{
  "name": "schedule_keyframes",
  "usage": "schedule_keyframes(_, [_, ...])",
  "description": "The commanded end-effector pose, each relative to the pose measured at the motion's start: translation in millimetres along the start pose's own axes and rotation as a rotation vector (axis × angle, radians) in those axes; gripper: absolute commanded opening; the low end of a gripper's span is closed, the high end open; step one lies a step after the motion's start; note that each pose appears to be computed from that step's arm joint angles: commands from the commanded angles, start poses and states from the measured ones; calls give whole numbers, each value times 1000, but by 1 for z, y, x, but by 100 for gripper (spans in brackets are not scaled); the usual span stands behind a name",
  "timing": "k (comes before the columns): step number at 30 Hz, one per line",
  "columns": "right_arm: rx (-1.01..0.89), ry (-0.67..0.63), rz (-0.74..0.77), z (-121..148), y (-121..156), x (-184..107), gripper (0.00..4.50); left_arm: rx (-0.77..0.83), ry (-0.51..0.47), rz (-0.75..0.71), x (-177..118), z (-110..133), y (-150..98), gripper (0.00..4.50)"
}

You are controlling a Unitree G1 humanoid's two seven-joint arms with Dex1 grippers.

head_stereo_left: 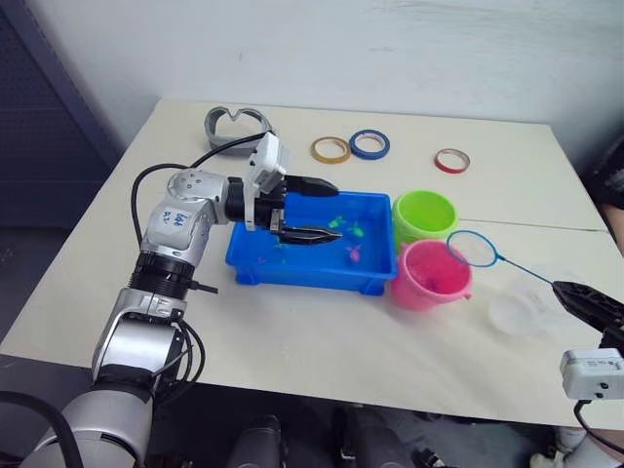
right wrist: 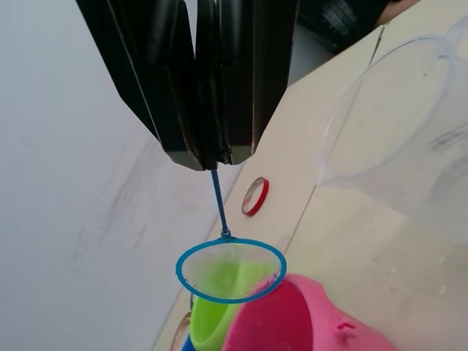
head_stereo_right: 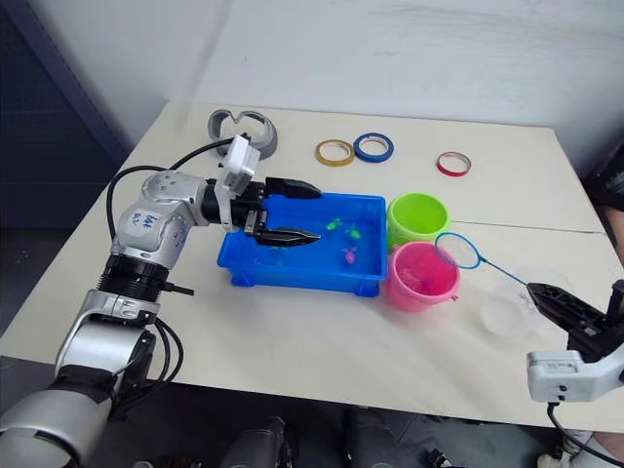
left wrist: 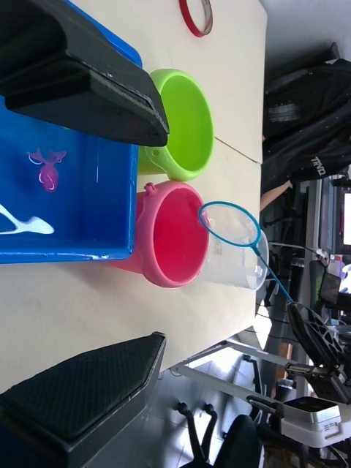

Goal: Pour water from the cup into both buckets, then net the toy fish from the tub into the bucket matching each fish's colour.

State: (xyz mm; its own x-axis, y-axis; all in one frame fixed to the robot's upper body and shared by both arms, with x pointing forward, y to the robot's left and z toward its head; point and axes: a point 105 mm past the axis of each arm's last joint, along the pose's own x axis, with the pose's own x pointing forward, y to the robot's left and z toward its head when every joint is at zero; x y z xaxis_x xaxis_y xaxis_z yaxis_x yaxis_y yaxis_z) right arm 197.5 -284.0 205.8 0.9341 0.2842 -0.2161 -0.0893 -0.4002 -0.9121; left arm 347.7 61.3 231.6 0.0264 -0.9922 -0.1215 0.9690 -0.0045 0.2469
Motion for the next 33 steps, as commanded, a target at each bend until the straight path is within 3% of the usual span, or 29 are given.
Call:
schedule_keyframes(1, [190, 4, -104, -9, -14, 1, 0, 52, 21, 28, -13, 8, 3, 444])
schedule_keyframes(6, [658, -178, -130, 12, -43, 33, 0, 36, 132, 83, -39, -14, 2, 444])
schedule_keyframes(9, [705, -237, -93, 26, -62, 62, 0, 21, 147, 117, -48, -17, -1, 444])
schedule_keyframes(12, [675, -278, -43, 38, -65, 91, 0, 9, 148, 150, -54, -16, -6, 444])
schedule_keyframes(20, [330, -328, 27, 54, -60, 139, 0, -12, 208, 252, -66, -23, -19, 444])
schedule_keyframes(26, [121, -366, 56, 56, -55, 153, 0, -20, 215, 272, -69, -21, -28, 444])
schedule_keyframes(33, [95, -407, 123, 53, -44, 154, 0, -17, 209, 295, -71, -18, -30, 444])
